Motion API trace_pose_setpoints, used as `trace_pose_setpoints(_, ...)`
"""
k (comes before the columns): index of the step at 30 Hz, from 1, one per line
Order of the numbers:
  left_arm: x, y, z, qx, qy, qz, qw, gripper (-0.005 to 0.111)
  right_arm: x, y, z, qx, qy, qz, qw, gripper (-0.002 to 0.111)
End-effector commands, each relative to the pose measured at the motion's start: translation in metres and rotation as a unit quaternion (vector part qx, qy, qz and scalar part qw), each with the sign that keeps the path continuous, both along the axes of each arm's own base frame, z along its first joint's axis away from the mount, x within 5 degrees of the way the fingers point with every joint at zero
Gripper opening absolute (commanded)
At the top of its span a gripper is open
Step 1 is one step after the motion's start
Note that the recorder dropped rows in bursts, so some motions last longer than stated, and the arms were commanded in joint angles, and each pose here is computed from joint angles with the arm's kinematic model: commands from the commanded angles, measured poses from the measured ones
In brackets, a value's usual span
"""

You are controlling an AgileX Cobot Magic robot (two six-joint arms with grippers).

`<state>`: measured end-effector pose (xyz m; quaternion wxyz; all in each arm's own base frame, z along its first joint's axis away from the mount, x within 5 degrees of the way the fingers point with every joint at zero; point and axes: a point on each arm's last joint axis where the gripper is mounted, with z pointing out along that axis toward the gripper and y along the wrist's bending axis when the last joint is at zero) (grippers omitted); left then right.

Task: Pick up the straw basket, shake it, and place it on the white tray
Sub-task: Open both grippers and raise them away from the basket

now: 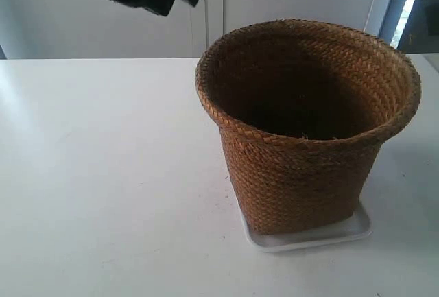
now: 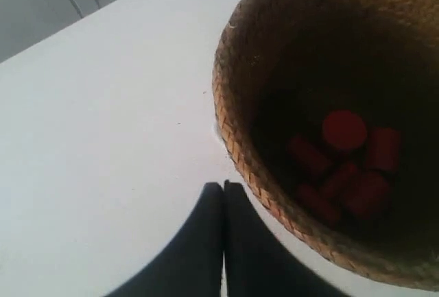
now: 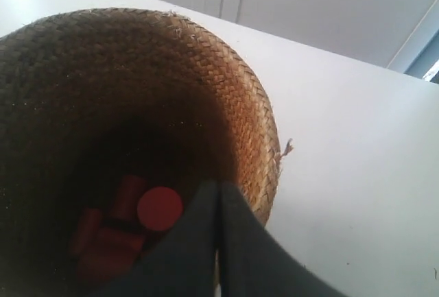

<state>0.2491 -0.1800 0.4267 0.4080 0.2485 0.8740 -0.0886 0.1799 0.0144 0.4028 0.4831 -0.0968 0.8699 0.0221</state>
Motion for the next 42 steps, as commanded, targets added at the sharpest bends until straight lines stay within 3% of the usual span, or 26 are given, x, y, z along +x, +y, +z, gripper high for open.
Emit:
trace_pose_setpoints(1, -0.018, 0.006, -0.017, -0.044, -0.009, -0.010, 0.999, 0.000, -0.017, -0.002, -0.005, 0.001, -0.042, -0.006, 0.999, 0.000)
trace_pose_setpoints(4, -0.033, 0.018, -0.019, -0.069, -0.042, -0.017, 0.997, 0.000, -0.025, -0.002, -0.012, 0.000, -0.042, -0.006, 0.999, 0.000)
trace_pose_setpoints(7, -0.058, 0.036, -0.010, -0.121, -0.115, -0.030, 0.985, 0.000, -0.025, 0.000, -0.017, 0.033, -0.031, -0.014, 0.999, 0.000)
trace_pose_setpoints(10, -0.078, 0.051, -0.007, -0.135, -0.149, -0.039, 0.979, 0.000, -0.025, 0.000, -0.018, 0.033, -0.031, -0.014, 0.999, 0.000)
trace_pose_setpoints(13, -0.098, 0.067, -0.018, -0.090, -0.148, -0.056, 0.983, 0.000, -0.025, 0.000, -0.018, 0.033, -0.031, -0.014, 0.999, 0.000)
trace_pose_setpoints(16, -0.108, 0.078, -0.036, -0.028, -0.061, -0.045, 0.997, 0.000, -0.025, 0.000, -0.018, 0.033, -0.031, -0.014, 0.999, 0.000)
trace_pose_setpoints(21, -0.112, 0.082, -0.044, 0.003, -0.017, -0.040, 0.999, 0.000, -0.025, 0.000, -0.018, 0.033, -0.030, -0.014, 0.999, 0.000)
trace_pose_setpoints(34, -0.109, 0.092, -0.040, 0.039, -0.053, -0.031, 0.997, 0.000, -0.025, 0.000, -0.018, 0.033, -0.031, -0.014, 0.999, 0.000)
trace_pose_setpoints(38, -0.101, 0.105, -0.041, 0.021, -0.096, 0.008, 0.995, 0.000, -0.025, 0.000, -0.018, 0.033, -0.031, -0.014, 0.999, 0.000)
trace_pose_setpoints(42, -0.095, 0.120, -0.050, -0.029, -0.141, 0.060, 0.988, 0.000, -0.025, 0.000, -0.018, 0.033, -0.030, -0.014, 0.999, 0.000)
